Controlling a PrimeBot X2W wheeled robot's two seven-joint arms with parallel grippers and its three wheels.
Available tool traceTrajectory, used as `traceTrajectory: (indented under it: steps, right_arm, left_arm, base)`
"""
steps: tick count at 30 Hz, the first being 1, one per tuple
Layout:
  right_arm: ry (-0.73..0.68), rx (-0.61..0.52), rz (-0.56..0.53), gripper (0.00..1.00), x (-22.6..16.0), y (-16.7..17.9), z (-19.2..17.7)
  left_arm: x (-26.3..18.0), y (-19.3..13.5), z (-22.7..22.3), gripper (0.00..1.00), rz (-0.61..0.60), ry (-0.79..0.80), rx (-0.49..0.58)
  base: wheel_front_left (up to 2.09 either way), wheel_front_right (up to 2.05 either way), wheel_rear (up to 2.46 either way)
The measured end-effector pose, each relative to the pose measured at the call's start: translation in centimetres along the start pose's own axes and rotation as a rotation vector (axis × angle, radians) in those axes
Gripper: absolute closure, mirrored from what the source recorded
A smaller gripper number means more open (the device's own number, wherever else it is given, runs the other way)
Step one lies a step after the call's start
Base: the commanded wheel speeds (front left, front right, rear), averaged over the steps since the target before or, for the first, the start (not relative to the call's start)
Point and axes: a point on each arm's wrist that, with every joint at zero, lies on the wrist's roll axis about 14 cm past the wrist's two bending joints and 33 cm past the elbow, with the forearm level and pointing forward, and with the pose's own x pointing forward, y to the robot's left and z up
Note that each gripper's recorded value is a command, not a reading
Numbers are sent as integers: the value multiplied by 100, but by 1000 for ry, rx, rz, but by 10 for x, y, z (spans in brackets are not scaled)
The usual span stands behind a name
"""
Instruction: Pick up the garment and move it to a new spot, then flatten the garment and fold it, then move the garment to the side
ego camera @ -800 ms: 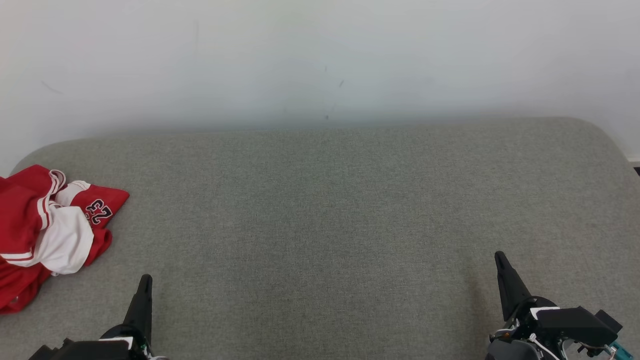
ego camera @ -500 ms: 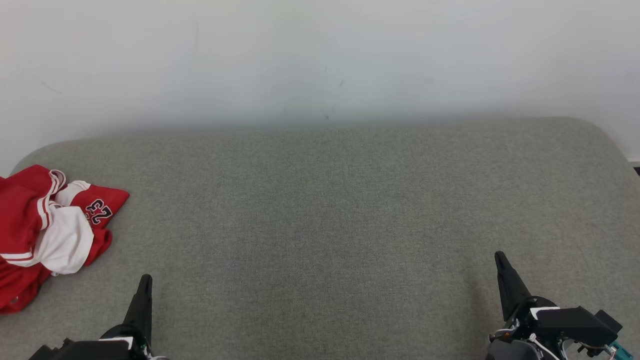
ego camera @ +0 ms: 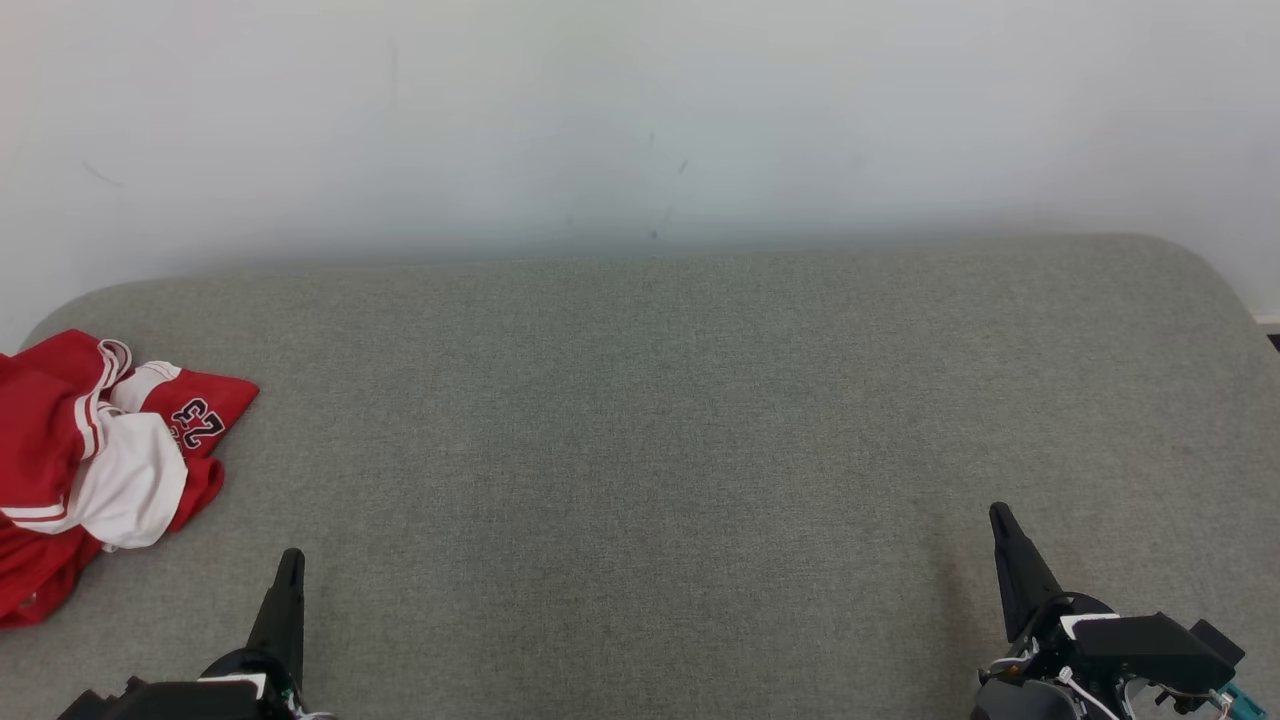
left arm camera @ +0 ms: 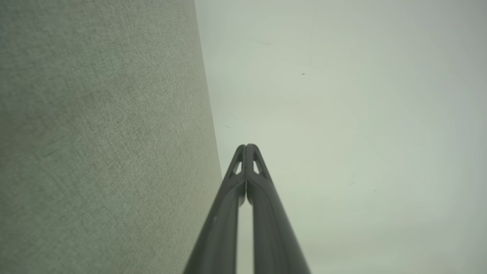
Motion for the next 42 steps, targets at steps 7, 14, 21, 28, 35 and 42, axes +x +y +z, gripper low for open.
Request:
traceTrajectory:
  steps: [7, 14, 21, 28, 35, 42]
  right_arm:
    - [0, 0, 0, 100, 0, 0, 0]
    - [0, 0, 0, 100, 0, 0, 0]
    - [-1, 4, -42, 0, -6, -14, 0]
    - [-4, -30, -80, 0, -12, -27, -3]
    - [2, -123, -74, 0, -11, -24, -8]
    - [10, -241, -56, 0, -10, -18, -13]
  left_arm:
    - [0, 0, 0, 100, 0, 0, 0]
    - [0, 0, 0, 100, 0, 0, 0]
    - [-5, 13, -1, 0, 38, 1, -5]
    - [-11, 23, -1, 0, 68, -17, 12]
    - [-10, 18, 1, 0, 55, -35, 96]
    - [-10, 14, 3, 0, 50, -42, 237]
  base:
    - [0, 0, 0]
    - [0, 0, 0]
    - [0, 0, 0]
    - [0, 0, 0]
    - [0, 0, 0]
    - [0, 0, 0]
